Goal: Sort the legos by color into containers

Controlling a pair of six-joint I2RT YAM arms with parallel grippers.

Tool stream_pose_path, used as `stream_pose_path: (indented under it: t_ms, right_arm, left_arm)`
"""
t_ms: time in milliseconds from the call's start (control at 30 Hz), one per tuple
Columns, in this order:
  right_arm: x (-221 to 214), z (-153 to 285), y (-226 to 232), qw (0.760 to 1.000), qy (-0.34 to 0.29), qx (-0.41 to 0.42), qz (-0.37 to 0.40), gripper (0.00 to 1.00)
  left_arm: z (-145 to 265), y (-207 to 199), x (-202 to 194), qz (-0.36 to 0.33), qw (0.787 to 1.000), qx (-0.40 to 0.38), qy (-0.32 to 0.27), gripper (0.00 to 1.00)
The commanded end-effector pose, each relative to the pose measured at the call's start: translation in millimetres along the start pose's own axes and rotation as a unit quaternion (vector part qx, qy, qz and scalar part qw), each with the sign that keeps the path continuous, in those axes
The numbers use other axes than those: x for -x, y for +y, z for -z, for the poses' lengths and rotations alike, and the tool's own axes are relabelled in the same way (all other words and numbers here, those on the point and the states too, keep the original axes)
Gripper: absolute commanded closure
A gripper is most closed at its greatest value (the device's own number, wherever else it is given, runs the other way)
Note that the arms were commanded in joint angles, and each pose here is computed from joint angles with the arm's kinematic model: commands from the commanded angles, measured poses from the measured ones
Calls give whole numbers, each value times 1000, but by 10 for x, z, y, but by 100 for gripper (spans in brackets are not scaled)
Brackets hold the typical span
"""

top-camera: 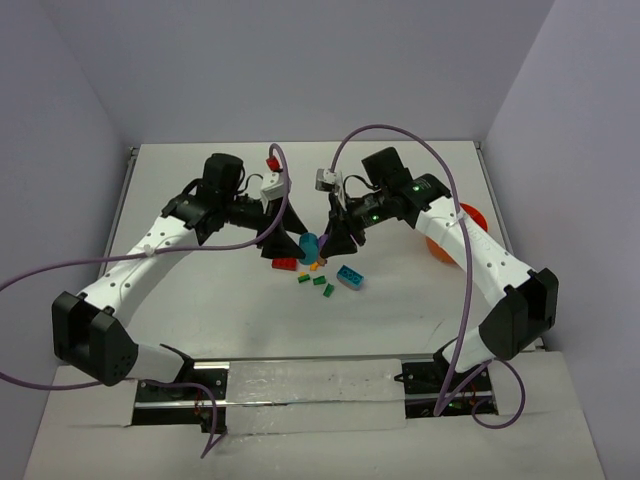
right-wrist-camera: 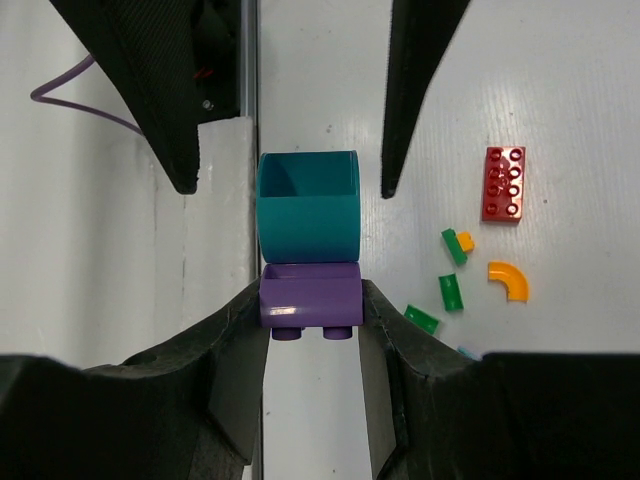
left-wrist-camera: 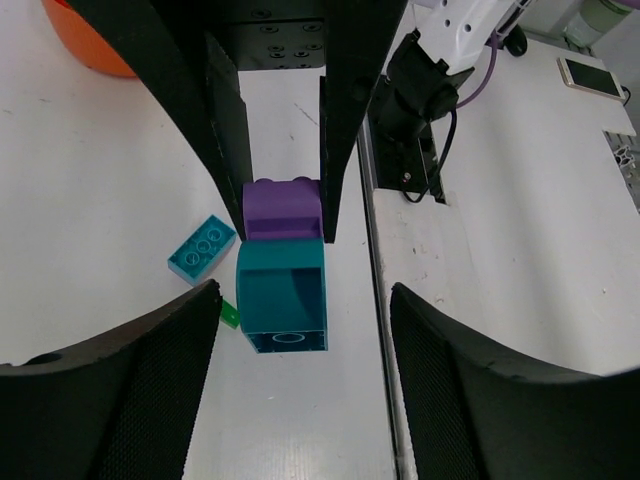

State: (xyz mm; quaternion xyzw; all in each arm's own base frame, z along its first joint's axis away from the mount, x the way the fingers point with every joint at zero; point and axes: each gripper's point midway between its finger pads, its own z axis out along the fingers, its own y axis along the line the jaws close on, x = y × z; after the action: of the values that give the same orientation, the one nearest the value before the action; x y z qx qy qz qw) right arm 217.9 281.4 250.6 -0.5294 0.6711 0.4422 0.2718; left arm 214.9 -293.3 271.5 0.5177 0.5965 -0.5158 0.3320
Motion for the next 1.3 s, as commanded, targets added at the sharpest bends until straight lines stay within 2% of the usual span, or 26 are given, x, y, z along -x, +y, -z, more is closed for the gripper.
stream_pose_path:
  t_ms: [0, 33, 133, 167, 333, 433, 533, 967, 1167, 1267]
  right_arm:
    - [168, 16, 84, 1000, -14, 12, 13, 100]
    - [172, 13, 88, 1000, -14, 13, 12, 100]
    - [202, 17, 95, 1000, -18, 14, 10, 100]
    - [205, 17, 94, 1000, -19, 13, 10, 100]
    - [220, 34, 101, 1000, -21, 7, 15, 100]
    - [185, 35, 73, 1000, -15, -1, 26, 100]
    - [131, 47, 33, 999, -4, -14, 34, 100]
    - [-152, 212, -36, 998, 14, -49, 22, 100]
    - [-283, 437, -231, 996, 11, -91, -17, 100]
    - [-458, 724, -481, 984, -17, -152, -87, 100]
  left_arm:
    - [-41, -72, 64, -26, 999, -26, -5, 28]
    - [-48, -70, 65, -26, 999, -26, -4, 30]
    - [-119, -71, 37, -23, 999, -27, 4, 45]
    - [-121, -60, 32, -22, 999, -24, 6, 45]
    - [-152, -30, -43, -14, 1000, -18, 14, 61]
    - [-155, -33, -67, -11, 1000, -18, 16, 86]
    - [-154, -37, -101, -6, 1000, -18, 20, 100]
    - [127, 145, -318, 5, 999, 21, 30, 100]
    - [222, 288, -350, 8, 998, 56, 27, 100]
    - [241, 417, -305, 10, 995, 92, 21, 100]
